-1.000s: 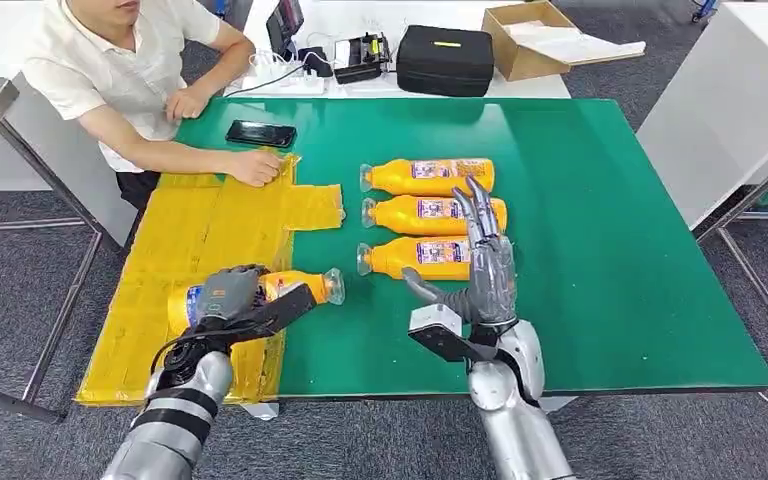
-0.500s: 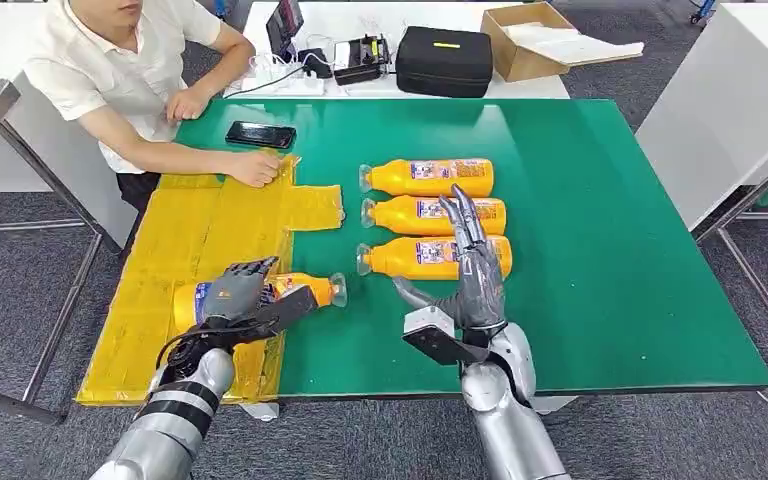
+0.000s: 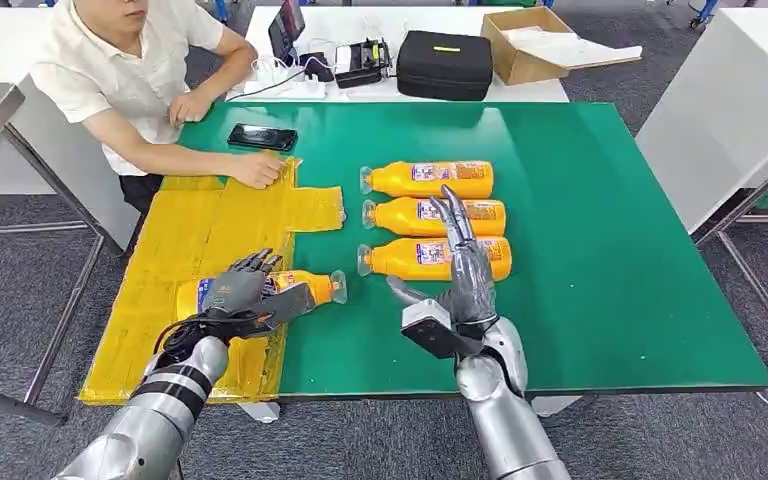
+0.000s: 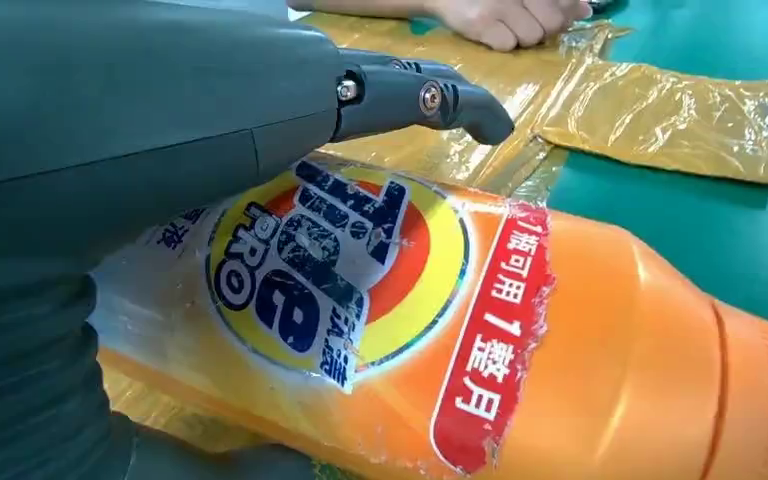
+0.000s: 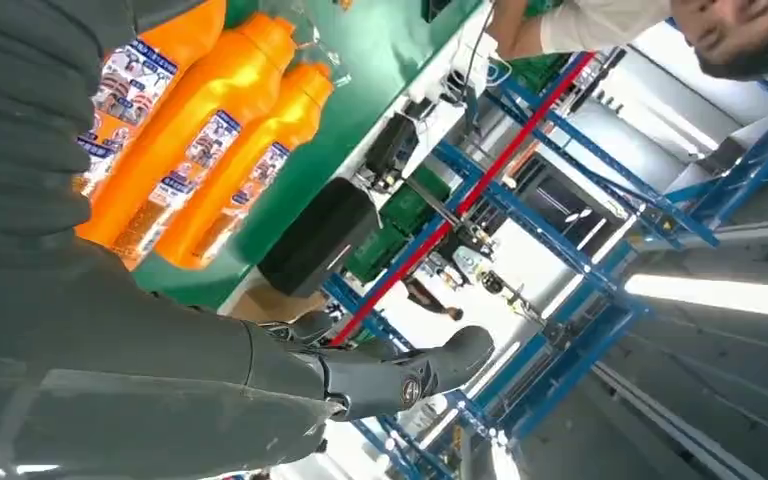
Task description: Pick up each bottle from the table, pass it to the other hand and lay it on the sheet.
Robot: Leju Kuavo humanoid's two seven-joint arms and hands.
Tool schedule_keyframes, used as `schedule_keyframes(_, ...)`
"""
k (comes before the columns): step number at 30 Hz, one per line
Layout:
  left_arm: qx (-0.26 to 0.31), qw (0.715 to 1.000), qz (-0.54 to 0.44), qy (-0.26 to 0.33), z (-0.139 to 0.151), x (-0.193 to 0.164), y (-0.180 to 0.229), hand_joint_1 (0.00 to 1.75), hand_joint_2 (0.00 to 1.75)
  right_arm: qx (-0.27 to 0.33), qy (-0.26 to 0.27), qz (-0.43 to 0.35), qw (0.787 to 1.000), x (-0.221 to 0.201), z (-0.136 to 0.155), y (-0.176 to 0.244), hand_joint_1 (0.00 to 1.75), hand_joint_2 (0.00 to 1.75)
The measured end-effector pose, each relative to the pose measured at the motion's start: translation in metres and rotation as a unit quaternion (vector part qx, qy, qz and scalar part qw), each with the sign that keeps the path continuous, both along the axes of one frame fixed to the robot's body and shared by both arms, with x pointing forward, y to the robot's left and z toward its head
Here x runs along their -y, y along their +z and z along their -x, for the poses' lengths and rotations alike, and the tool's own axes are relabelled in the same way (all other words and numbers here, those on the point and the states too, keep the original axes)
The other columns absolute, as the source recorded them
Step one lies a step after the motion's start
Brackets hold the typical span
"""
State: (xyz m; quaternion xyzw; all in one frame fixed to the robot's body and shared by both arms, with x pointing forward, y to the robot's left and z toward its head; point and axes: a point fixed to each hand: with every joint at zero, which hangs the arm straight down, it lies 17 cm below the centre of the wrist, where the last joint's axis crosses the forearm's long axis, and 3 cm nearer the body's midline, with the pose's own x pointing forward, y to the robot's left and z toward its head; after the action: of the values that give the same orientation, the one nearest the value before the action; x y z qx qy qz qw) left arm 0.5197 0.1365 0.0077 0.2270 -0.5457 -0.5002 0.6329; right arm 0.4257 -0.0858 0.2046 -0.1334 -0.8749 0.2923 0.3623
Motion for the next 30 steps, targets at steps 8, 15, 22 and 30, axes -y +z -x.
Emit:
schedule_keyframes(8,0.008,1.000,0.009,0.001,-0.001,0.001,0.003,0.00,1.75,-0.005,0.001,0.002,1.000,-0.001,0.000,-0.004,0.00,1.75)
schedule_keyframes(15,0.012,1.000,0.013,0.001,-0.001,0.002,0.004,0.00,1.75,-0.006,0.001,0.002,1.000,-0.001,0.000,-0.005,0.00,1.75)
schedule_keyframes(22,0.124,0.981,0.151,0.009,0.013,0.040,0.077,0.00,1.75,-0.020,-0.012,0.011,1.000,0.003,0.009,-0.017,0.00,1.75)
schedule_keyframes(30,0.178,0.948,0.260,-0.036,0.039,0.072,0.146,0.00,1.75,-0.020,-0.022,0.013,0.999,0.010,0.016,-0.017,0.00,1.75)
